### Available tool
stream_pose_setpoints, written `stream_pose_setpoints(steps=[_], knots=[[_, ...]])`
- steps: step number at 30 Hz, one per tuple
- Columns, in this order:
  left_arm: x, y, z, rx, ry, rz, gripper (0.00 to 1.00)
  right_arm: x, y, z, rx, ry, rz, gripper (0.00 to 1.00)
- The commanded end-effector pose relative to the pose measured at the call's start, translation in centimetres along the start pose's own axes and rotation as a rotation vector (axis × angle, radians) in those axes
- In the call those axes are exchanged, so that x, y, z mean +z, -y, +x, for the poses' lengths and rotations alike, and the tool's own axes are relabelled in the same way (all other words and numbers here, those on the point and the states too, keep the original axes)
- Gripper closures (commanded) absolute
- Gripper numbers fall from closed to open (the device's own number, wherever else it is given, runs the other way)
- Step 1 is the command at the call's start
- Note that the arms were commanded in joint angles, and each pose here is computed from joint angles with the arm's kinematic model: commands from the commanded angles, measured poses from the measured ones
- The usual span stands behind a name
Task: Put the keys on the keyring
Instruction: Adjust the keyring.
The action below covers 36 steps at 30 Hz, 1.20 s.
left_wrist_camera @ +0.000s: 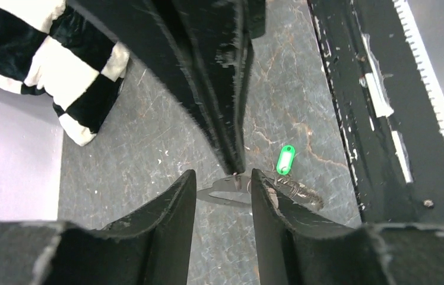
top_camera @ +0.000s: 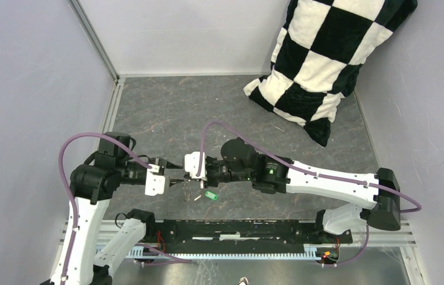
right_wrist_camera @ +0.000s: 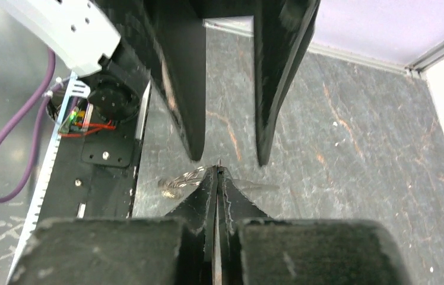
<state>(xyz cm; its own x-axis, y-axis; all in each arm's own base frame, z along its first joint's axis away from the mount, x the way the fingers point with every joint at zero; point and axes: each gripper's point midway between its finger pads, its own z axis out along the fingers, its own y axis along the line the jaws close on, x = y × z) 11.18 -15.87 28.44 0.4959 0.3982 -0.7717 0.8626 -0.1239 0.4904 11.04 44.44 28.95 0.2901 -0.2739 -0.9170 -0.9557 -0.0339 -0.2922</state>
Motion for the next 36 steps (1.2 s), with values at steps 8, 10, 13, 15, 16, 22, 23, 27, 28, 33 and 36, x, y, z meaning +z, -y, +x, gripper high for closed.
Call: stream_pose_setpoints(steps=[8, 10, 13, 15, 16, 22, 23, 27, 28, 33, 36], knots=[[0.1, 0.3, -3.3, -0.225, 0.143, -0.012, 0.59, -5.4, 0.5, -5.7, 0.043, 0.458, 0.106, 1.00], [0.1, 0.2, -3.5, -0.230, 0.152, -0.015, 0.59, -5.7, 0.1, -6.1, 0.059, 0.505, 0.091, 0.99], [0.0, -0.3, -4.0, -0.238, 0.174, -0.025, 0.59, -5.9, -0.3, -6.5, 0.082, 0.548, 0.075, 1.00], [-0.1, -0.8, -4.7, -0.247, 0.200, -0.033, 0.59, -5.7, -0.4, -6.6, 0.097, 0.562, 0.067, 1.00], [-0.1, -0.9, -4.9, -0.252, 0.208, -0.034, 0.59, -5.7, -0.4, -6.7, 0.103, 0.566, 0.063, 0.99], [-0.2, -0.8, -5.0, -0.248, 0.208, -0.041, 0.66, -5.3, -0.4, -7.1, 0.100, 0.568, 0.052, 0.99], [-0.2, -0.8, -5.0, -0.242, 0.206, -0.043, 0.68, -5.2, -0.4, -7.2, 0.097, 0.562, 0.048, 0.99], [-0.2, -0.8, -5.0, -0.234, 0.205, -0.046, 0.78, -4.9, -0.3, -7.2, 0.087, 0.541, 0.038, 0.99], [-0.3, -0.8, -5.1, -0.238, 0.206, -0.045, 0.79, -4.8, -0.3, -7.1, 0.086, 0.537, 0.043, 0.99], [-0.4, -0.7, -5.5, -0.248, 0.218, -0.041, 0.79, -4.8, 0.0, -7.1, 0.086, 0.534, 0.054, 0.99], [-0.3, -0.5, -5.3, -0.252, 0.217, -0.040, 0.81, -4.7, 0.0, -7.3, 0.087, 0.540, 0.051, 0.99]])
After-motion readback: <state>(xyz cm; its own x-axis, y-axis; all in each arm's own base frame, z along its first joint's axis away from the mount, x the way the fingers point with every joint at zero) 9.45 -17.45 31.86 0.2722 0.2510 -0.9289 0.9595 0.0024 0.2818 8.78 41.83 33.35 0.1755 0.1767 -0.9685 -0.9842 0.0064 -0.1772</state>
